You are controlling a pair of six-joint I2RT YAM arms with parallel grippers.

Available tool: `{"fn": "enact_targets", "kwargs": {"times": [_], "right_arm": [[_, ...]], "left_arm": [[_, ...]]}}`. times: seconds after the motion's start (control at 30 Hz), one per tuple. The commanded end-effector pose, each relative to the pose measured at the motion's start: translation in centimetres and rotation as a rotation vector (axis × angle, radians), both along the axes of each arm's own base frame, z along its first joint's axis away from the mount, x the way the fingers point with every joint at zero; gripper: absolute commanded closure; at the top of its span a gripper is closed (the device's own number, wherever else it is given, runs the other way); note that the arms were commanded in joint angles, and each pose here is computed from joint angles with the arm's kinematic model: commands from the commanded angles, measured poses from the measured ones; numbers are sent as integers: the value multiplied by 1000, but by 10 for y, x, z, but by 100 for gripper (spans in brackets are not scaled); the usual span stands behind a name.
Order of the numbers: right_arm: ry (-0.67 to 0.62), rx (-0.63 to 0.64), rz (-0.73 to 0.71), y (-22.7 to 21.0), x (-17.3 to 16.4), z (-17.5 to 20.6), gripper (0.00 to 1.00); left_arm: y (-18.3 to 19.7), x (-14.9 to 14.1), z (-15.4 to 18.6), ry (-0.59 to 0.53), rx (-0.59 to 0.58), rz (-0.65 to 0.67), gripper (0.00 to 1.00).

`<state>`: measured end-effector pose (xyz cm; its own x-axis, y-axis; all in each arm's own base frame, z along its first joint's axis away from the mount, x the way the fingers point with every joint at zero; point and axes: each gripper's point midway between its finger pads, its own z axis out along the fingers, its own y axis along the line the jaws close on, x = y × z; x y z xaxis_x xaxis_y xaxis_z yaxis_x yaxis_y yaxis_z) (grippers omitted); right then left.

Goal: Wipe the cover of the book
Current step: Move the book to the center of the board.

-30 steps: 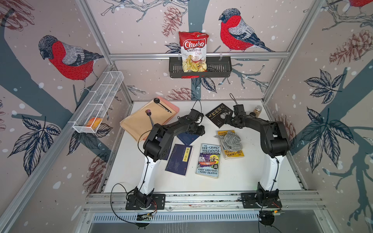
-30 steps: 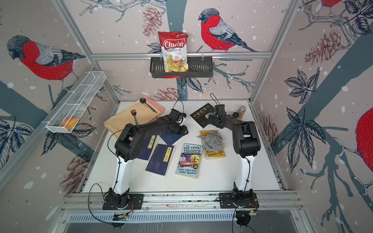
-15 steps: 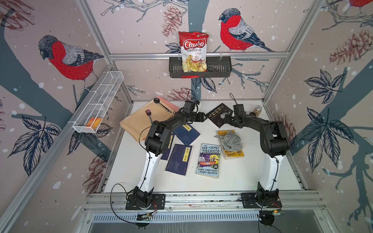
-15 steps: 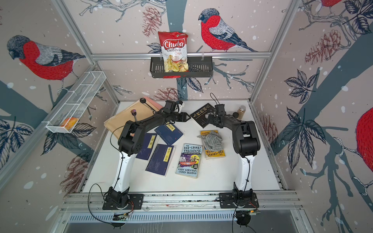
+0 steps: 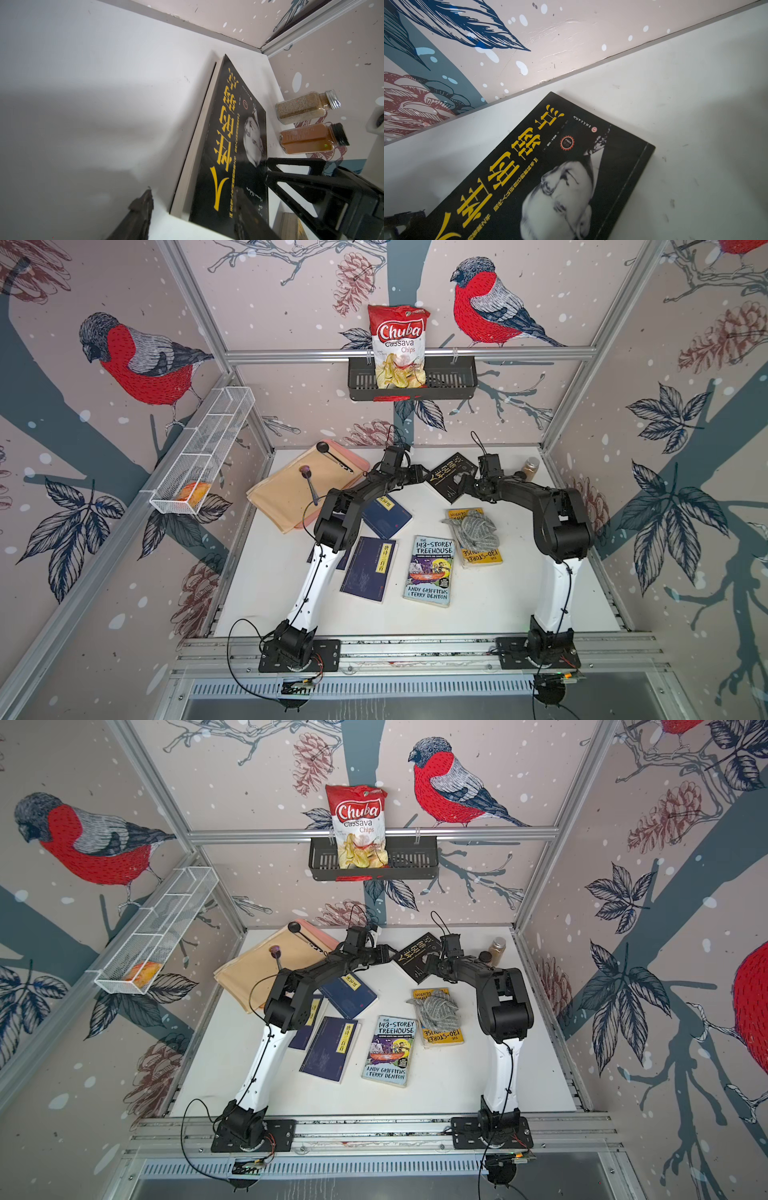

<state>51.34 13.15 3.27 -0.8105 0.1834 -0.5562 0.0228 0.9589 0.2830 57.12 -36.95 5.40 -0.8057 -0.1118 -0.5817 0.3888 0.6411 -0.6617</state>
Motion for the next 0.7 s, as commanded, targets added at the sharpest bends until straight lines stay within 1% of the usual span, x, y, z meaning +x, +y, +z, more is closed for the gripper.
{"fn": "enact_targets", "kwargs": {"times": [0.0, 0.17, 0.23, 0.33, 0.37, 0.5, 0.63, 0.67], "right_arm": [[27, 3, 6, 3, -4, -7, 23], [24, 4, 9, 4, -3, -6, 23], [21, 2, 12, 5, -3, -5, 23], [10, 6, 29, 8, -2, -4, 24], [3, 7, 35, 9, -2, -3, 24], [-13, 3, 75, 20, -4, 1, 28], [-14, -10, 125, 35, -9, 2, 36], [-8, -14, 142, 40, -12, 0, 38]], "left_arm": [[-12, -1, 7, -18, -41, -41, 41], [-28, -8, 2, -5, -79, -113, 43], [-32, -12, 0, 7, -88, -139, 47], [-37, -23, 1, 26, -103, -191, 61], [-39, -27, 2, 32, -106, -211, 67], [-38, -48, -2, 55, -77, -253, 85], [-25, -67, -13, 79, -30, -240, 96], [-23, -73, -16, 90, -23, -241, 96]]}}
